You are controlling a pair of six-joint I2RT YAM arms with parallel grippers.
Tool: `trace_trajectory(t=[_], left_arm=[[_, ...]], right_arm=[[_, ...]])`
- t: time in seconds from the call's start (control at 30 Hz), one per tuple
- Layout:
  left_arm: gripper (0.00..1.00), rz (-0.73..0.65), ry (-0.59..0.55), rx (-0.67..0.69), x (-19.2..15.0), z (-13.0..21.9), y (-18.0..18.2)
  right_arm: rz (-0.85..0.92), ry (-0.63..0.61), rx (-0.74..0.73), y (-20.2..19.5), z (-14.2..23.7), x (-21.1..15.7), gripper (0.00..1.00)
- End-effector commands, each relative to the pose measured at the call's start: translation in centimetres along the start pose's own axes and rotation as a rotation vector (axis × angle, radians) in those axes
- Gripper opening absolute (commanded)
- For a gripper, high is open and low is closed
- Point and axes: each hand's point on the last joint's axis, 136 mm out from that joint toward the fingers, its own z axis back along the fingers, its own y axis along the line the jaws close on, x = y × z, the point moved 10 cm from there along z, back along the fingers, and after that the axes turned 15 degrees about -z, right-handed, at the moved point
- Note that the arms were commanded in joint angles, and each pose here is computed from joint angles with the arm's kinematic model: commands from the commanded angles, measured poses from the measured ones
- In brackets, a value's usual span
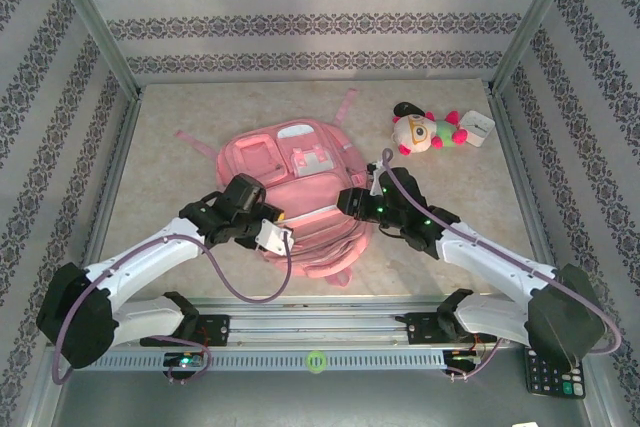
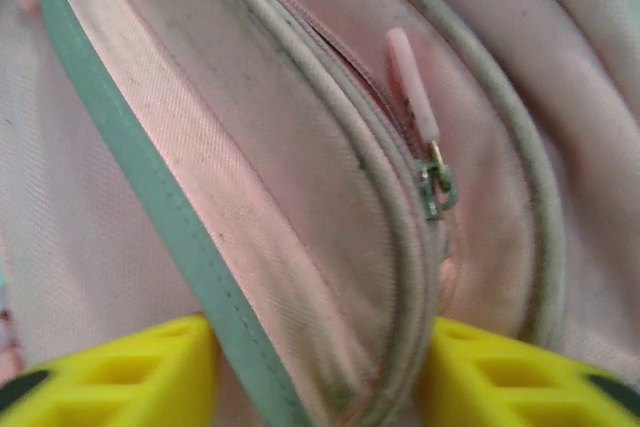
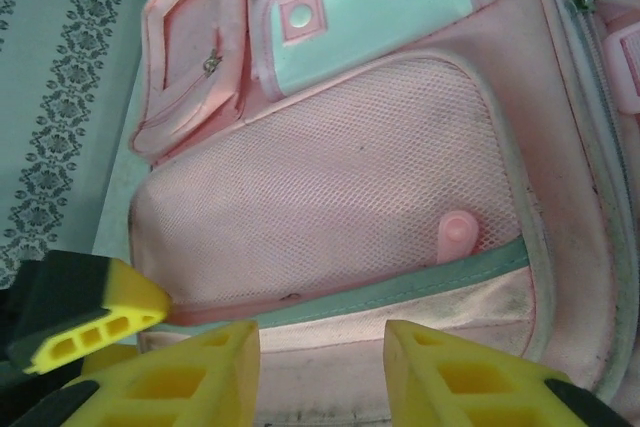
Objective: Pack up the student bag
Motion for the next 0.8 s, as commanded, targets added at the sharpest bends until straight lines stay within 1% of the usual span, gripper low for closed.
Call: trace_trajectory(t=[0.0,0.03,0.07,0.1,0.2,0.27,0.4,0.5,0.57,0.7,0.77], left_arm=[[0.31,0.073,-0.044,0.056,0.4,-0.1,1.3],[0.22,0.114,-0.066,0.047,0.6,0.3,1.4],[0.15,0.170,-0.100,0.045,1.0,0.8,1.6],[0.11,0.235,-0.142,0.064,1.3,1.3,1.9],[0.01,0.352,-0.240,0.112,2.0,2.1,1.9],[0.00,0.415,-0.265,0.141,2.1,2.3,2.1],[0.00,0.488,-0.306,0.149,2.0,2.5,2.4],[0.00,0.502,-0.327,0.149,2.0,2.5,2.5],[0.00,0.502,-0.333,0.152,2.0,2.5,2.6],[0.00,0.501,-0.343,0.155,2.0,2.5,2.8],[0.00,0.504,-0.350,0.158,2.1,2.6,2.9]], right_arm=[[0.105,0.037,-0.021,0.0,0.6,-1.3,0.40],[0.150,0.044,-0.021,0.2,0.8,-1.8,0.40],[0.213,0.052,-0.008,0.5,1.1,-2.3,0.41],[0.291,0.059,0.010,0.7,1.4,-3.1,0.42],[0.532,0.044,0.073,1.6,2.5,-5.1,0.42],[0.639,0.044,0.108,1.7,3.0,-6.1,0.42],[0.758,0.094,0.134,1.2,2.7,-7.6,0.43],[0.835,0.105,0.131,1.5,1.9,-8.1,0.47],[0.874,0.087,0.127,2.0,1.3,-8.0,0.49],[0.930,0.074,0.138,2.9,-0.3,-7.9,0.50],[0.940,0.094,0.153,3.4,-1.1,-8.0,0.50]])
